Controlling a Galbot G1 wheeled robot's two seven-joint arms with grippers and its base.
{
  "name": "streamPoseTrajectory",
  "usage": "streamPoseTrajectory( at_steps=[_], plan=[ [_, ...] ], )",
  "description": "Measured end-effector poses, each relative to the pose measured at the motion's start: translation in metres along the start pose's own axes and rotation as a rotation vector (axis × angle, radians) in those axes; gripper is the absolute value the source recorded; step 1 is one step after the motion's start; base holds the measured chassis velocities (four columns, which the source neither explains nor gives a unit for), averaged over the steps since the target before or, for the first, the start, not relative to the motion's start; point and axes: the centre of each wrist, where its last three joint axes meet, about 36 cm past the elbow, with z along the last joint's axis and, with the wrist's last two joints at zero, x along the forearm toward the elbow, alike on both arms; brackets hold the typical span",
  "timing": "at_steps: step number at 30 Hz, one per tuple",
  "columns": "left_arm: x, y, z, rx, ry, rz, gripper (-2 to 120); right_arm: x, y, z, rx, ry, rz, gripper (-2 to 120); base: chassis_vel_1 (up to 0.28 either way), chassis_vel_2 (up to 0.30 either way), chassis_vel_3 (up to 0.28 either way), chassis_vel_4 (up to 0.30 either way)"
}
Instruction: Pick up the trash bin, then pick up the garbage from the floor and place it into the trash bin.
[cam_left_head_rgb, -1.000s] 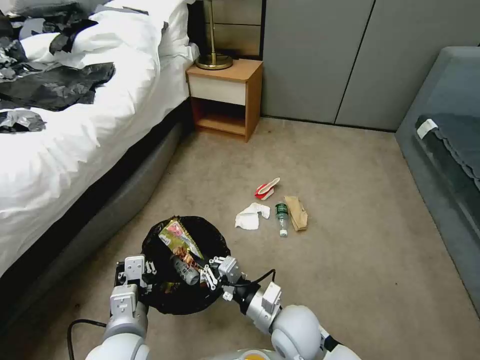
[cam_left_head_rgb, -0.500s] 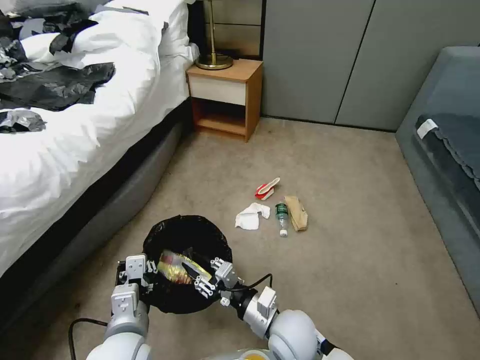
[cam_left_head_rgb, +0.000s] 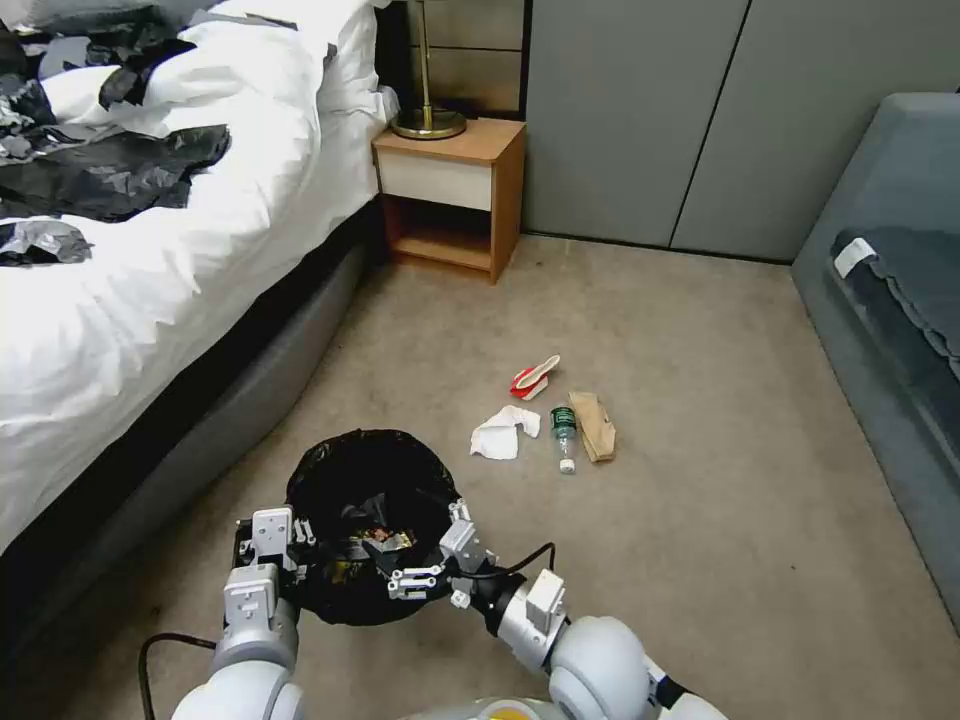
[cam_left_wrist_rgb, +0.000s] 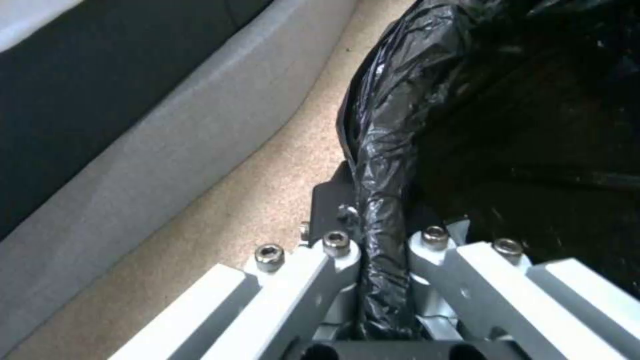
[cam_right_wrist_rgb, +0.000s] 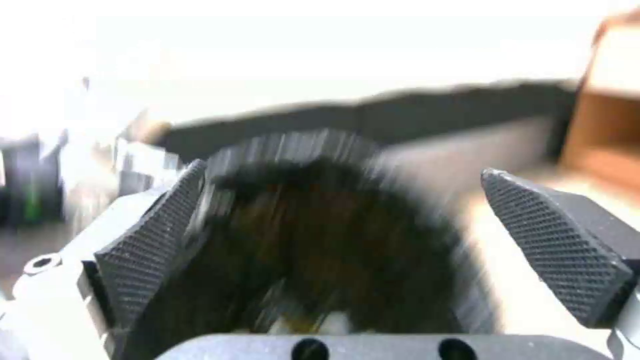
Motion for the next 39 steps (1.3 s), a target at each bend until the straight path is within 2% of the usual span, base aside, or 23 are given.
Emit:
streamPoseTrajectory(
  at_steps=[1,3,6,7,9,11,12,13,14,19,22,25,27,31,39],
  plan=[
    [0.0,0.0,0.0,0.0,0.0,0.0,1,0.0,0.0,0.0,0.0,0.0,0.0,100,0.0,0.0,0.0,0.0],
    [-0.003,0.001,0.002,-0.007,0.005,0.0,1,0.013,-0.015,-0.047,0.071,-0.106,0.074,100,0.0,0.0,0.0,0.0],
    [-0.004,0.001,0.003,-0.008,0.005,0.0,1,0.016,-0.017,-0.053,0.081,-0.123,0.094,100,0.0,0.0,0.0,0.0],
    [-0.005,0.001,0.003,-0.011,0.005,0.002,1,0.029,-0.027,-0.074,0.117,-0.179,0.185,100,0.0,0.0,0.0,0.0],
    [-0.006,0.001,0.003,-0.011,0.005,0.003,1,0.034,-0.03,-0.08,0.125,-0.201,0.218,100,0.0,0.0,0.0,0.0],
    [-0.006,0.001,0.003,-0.01,0.002,0.006,1,0.049,-0.032,-0.092,0.127,-0.278,0.349,100,0.0,0.0,0.0,0.0],
    [-0.006,0.001,0.003,-0.01,0.002,0.006,1,0.049,-0.032,-0.092,0.127,-0.278,0.349,100,0.0,0.0,0.0,0.0],
    [-0.006,0.001,0.003,-0.008,0.002,0.009,1,0.056,-0.032,-0.095,0.125,-0.301,0.424,100,0.0,0.0,0.0,0.0],
    [-0.006,0.001,0.003,-0.005,0.0,0.011,1,0.066,-0.029,-0.091,0.122,-0.309,0.513,100,0.0,0.0,0.0,0.0],
    [-0.005,0.001,0.002,-0.001,-0.004,0.014,1,0.08,-0.022,-0.077,0.124,-0.29,0.598,100,0.0,0.0,0.0,0.0],
    [0.001,0.004,0.0,0.003,-0.015,0.017,1,0.096,-0.012,-0.042,0.14,-0.246,0.692,100,0.0,0.0,0.0,0.0],
    [0.003,0.005,-0.001,0.004,-0.018,0.017,1,0.096,-0.01,-0.034,0.135,-0.243,0.736,100,0.0,0.0,0.0,0.0],
    [0.006,0.004,-0.002,0.007,-0.023,0.021,1,0.1,-0.003,-0.02,0.11,-0.222,0.819,100,0.0,0.0,0.0,0.0],
    [0.009,0.005,-0.001,0.006,-0.024,0.025,1,0.106,0.0,-0.009,0.116,-0.213,0.813,100,0.0,0.0,0.0,0.0],
    [0.01,0.004,-0.001,0.011,-0.026,0.026,1,0.103,-0.005,-0.009,0.12,-0.224,0.814,100,0.0,0.0,0.0,0.0]
  ],
)
